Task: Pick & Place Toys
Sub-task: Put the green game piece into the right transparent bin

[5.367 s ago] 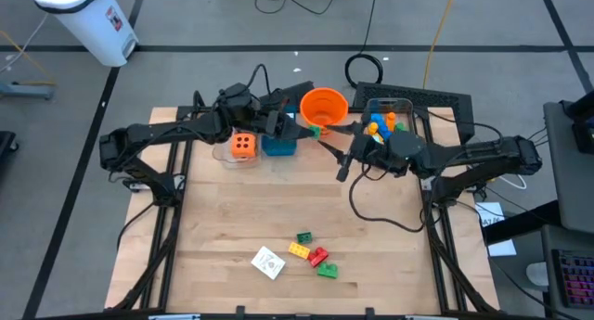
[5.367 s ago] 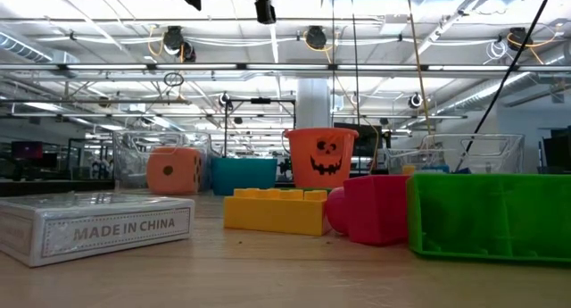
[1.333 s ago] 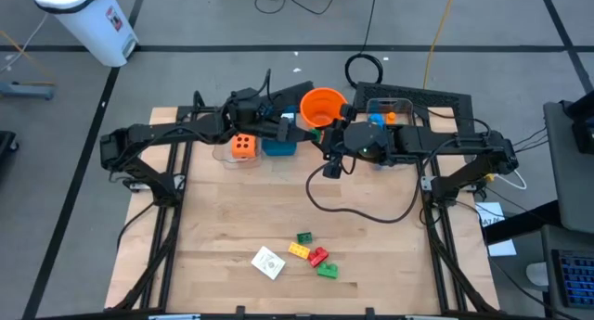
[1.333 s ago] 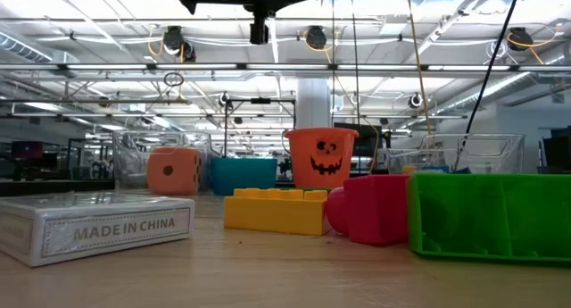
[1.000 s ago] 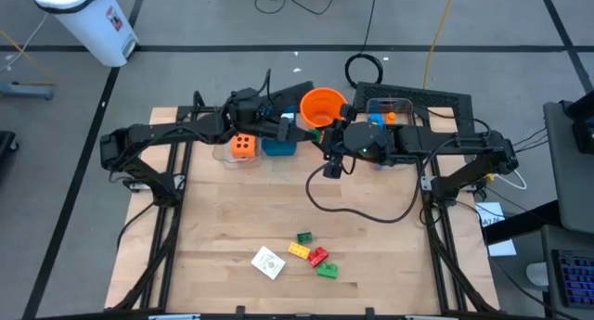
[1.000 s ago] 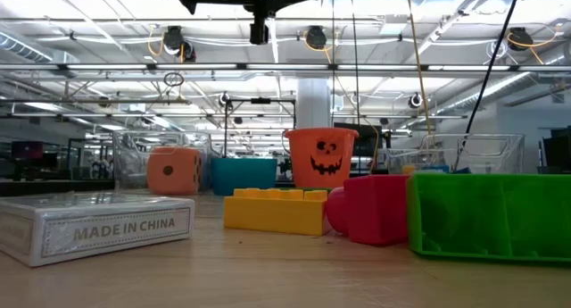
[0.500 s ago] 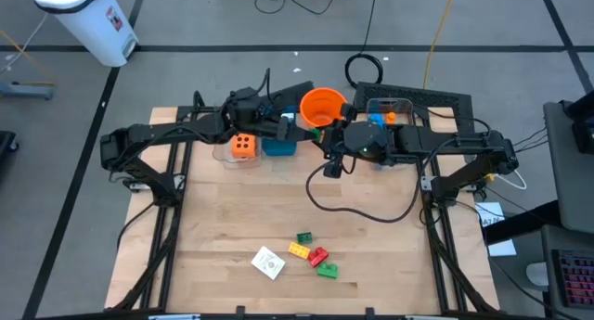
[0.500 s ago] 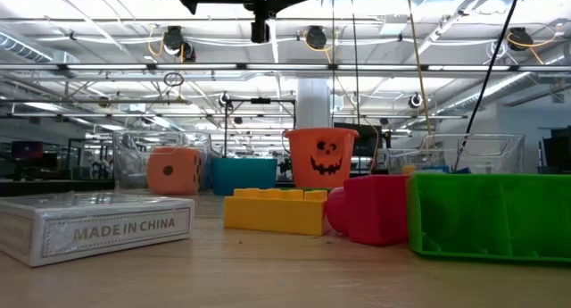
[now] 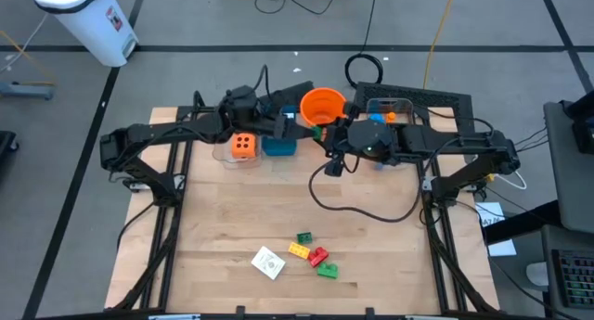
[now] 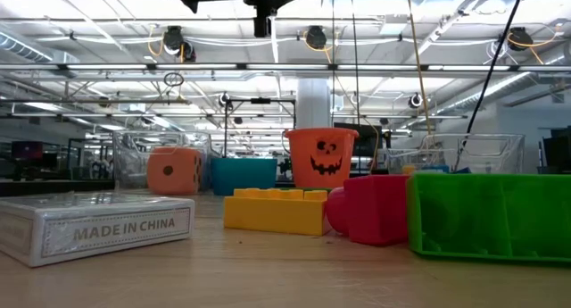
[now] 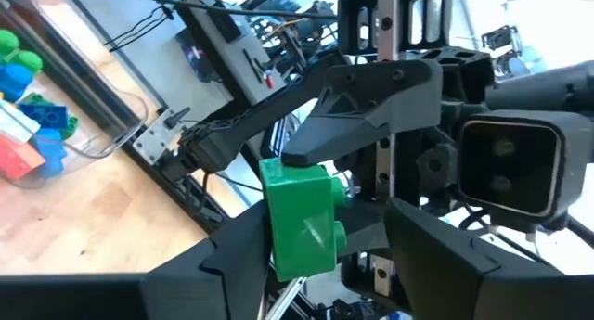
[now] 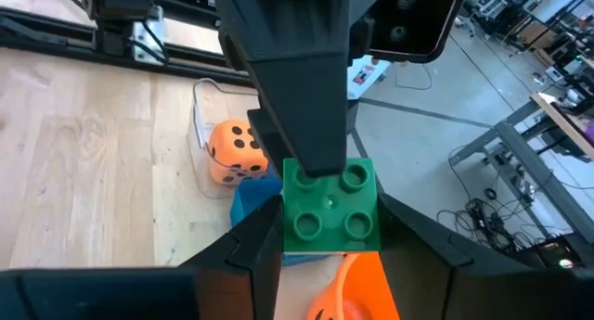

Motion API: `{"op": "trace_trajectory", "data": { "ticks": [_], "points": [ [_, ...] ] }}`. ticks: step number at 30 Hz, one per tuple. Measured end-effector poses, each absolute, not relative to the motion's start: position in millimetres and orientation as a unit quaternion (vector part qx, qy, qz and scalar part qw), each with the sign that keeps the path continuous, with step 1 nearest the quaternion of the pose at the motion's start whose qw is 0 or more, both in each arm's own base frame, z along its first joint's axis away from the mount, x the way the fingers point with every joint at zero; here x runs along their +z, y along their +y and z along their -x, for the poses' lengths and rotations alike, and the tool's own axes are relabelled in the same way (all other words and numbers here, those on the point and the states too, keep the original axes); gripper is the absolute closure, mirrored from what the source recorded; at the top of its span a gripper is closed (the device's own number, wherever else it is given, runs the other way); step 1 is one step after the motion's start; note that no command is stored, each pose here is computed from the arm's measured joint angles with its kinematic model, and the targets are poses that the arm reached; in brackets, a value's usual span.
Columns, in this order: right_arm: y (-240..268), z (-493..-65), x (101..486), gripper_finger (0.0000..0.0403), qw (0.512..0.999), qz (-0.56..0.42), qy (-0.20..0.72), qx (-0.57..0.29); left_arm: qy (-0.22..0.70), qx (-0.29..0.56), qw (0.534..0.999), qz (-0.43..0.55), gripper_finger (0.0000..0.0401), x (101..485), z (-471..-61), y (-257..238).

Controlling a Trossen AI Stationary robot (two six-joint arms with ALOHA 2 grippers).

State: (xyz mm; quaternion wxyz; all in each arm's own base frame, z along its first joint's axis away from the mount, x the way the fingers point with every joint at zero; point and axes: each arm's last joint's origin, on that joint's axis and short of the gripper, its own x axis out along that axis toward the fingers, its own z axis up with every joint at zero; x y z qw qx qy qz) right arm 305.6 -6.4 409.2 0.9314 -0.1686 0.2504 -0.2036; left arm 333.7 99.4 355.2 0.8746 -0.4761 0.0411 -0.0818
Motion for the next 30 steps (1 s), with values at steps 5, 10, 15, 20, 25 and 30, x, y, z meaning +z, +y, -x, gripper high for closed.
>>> {"op": "trace_trajectory", "data": {
  "ticks": [5,10,15,20,25,30],
  "points": [
    [-9,-294,418,0.0258,0.929,0.172,0.241,-0.224,0.038,-0.089,0.878,0.468,0.0182,357,-332,104],
    [-11,-276,430,0.0261,0.927,0.167,0.226,-0.249,0.037,-0.094,0.881,0.461,0.0189,358,-328,110],
    [-14,-257,444,0.0258,0.924,0.16,0.202,-0.282,0.039,-0.096,0.882,0.46,0.0194,358,-325,118],
    [-15,-239,453,0.0262,0.918,0.159,0.196,-0.306,0.042,-0.102,0.884,0.455,0.0194,358,-321,127],
    [-22,-220,448,0.0258,0.904,0.135,0.233,-0.332,0.047,-0.119,0.885,0.448,0.0194,362,-313,134],
    [-33,-205,439,0.0261,0.883,0.102,0.286,-0.358,0.018,-0.135,0.907,0.398,0.0194,383,-295,129]
  ]
}}
